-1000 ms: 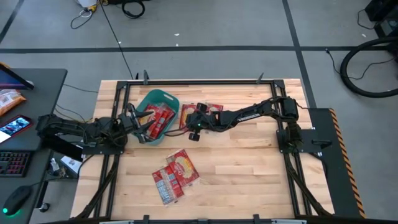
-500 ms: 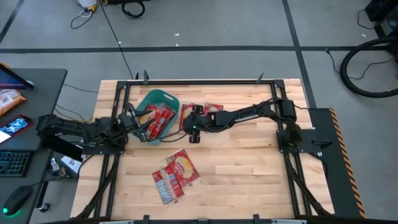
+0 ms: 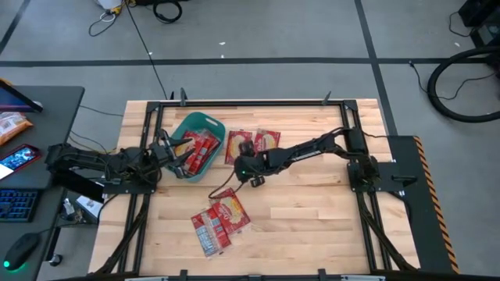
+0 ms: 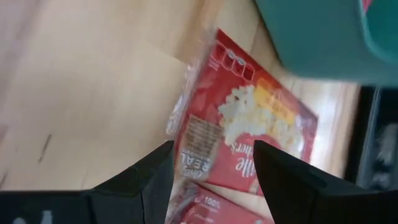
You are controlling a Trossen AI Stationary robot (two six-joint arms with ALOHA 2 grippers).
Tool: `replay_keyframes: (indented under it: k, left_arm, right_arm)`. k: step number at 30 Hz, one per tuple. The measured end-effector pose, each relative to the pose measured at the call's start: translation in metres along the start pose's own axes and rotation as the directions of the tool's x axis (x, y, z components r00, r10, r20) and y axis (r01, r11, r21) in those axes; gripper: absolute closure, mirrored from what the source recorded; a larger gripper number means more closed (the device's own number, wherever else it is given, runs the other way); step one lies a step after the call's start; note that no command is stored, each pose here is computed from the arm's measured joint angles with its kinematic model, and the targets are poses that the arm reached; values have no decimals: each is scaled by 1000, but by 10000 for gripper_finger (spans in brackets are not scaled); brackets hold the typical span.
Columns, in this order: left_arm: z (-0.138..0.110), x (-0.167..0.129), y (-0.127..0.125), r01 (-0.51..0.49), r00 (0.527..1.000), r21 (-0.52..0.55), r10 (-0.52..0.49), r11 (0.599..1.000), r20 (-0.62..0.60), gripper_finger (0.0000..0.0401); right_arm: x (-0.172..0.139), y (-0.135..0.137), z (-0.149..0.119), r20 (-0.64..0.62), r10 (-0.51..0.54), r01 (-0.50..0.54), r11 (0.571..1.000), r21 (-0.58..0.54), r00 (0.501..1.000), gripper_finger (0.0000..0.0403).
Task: Sort popcorn bags into baskets
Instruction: Put the red popcorn bag into the green bin
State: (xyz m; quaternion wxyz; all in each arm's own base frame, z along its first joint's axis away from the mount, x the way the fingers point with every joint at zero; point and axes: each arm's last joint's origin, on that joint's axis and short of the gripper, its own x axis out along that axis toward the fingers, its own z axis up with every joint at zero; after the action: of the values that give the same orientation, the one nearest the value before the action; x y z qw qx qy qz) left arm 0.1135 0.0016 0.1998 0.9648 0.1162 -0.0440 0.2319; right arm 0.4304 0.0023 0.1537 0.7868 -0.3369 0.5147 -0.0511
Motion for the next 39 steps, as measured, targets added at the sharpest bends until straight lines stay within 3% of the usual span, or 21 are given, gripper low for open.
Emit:
replay_keyframes:
  k: [6,16,23,27,39]
  left_arm:
    - [0,0,0,1,1000,1,-1,1000,-1,229]
    - [0,0,0,1,1000,1,-1,1000,-1,229]
    - [0,0,0,1,1000,1,-1,1000,-1,229]
    - [0,0,0,1,1000,1,-1,1000,-1,229]
    - [0,0,0,1,1000,1,-1,1000,-1,229]
  right_arm:
    - [1,8,-9,-101,-22,1,979,-205,995,181]
    - [16,3,-18,-45,-43,33,979,-200,998,181]
    - [27,11,-27,37,-66,75,947,-312,997,187]
    - [30,10,-31,80,-17,43,943,-331,997,214]
    - [36,6,-33,144,26,17,958,-285,989,347]
